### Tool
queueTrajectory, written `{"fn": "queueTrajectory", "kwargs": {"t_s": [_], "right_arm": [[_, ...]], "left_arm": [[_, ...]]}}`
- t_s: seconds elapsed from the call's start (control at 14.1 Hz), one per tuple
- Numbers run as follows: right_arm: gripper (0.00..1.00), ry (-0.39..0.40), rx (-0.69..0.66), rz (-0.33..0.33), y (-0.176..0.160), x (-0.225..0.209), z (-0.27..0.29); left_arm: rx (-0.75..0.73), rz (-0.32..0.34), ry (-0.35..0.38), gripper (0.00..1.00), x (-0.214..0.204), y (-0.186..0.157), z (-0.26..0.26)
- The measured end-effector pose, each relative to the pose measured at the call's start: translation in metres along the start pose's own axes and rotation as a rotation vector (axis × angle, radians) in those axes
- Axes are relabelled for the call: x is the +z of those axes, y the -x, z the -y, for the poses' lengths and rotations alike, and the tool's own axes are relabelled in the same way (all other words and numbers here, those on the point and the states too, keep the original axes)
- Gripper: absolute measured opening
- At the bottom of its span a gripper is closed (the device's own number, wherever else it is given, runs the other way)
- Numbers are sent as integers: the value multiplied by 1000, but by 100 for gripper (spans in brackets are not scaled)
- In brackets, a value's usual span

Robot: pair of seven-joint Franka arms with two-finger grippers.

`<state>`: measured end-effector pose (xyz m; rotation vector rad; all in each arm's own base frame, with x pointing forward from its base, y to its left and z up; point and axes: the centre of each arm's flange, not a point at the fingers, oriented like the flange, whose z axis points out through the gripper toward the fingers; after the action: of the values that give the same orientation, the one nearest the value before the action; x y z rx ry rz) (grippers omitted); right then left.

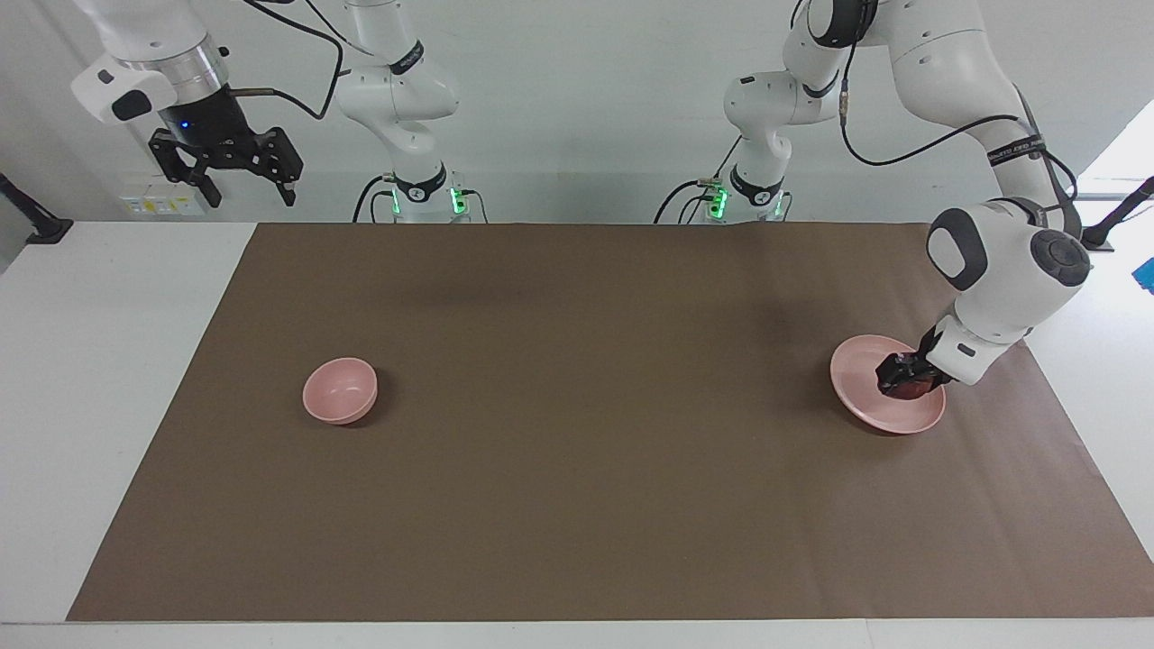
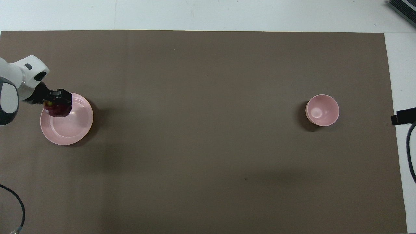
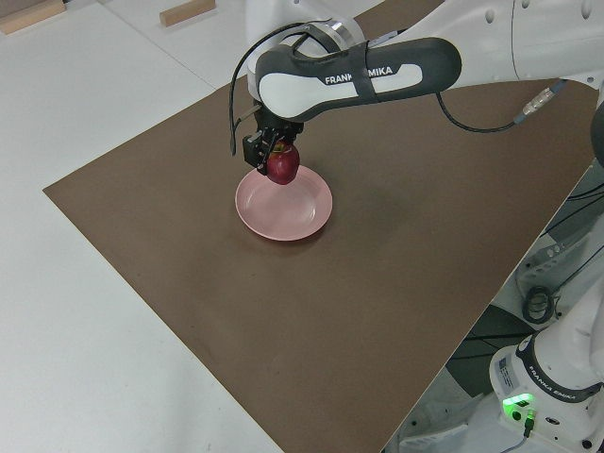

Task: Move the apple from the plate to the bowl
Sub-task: 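Reach the left gripper down over the red apple and grasp it, then lift the apple with the left gripper while the right gripper advances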

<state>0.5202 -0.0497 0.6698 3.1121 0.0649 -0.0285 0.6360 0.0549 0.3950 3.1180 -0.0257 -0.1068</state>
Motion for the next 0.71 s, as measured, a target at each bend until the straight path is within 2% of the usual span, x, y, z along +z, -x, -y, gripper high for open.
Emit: {"fn": "queueTrajectory", "kwargs": {"t_s": [0.28,0.42,0.71], "right_arm": [[100,-2,-21,16,1,1,11],[100,-3,-77,17,0,1,14],[100,-83,-175,16,-1,12,17]], "left_arm": [[25,69,8,76,-45,0,-15],[35,107,13,76,-68,4,-21],[76,142,24,76,-99,10,-45]]}}
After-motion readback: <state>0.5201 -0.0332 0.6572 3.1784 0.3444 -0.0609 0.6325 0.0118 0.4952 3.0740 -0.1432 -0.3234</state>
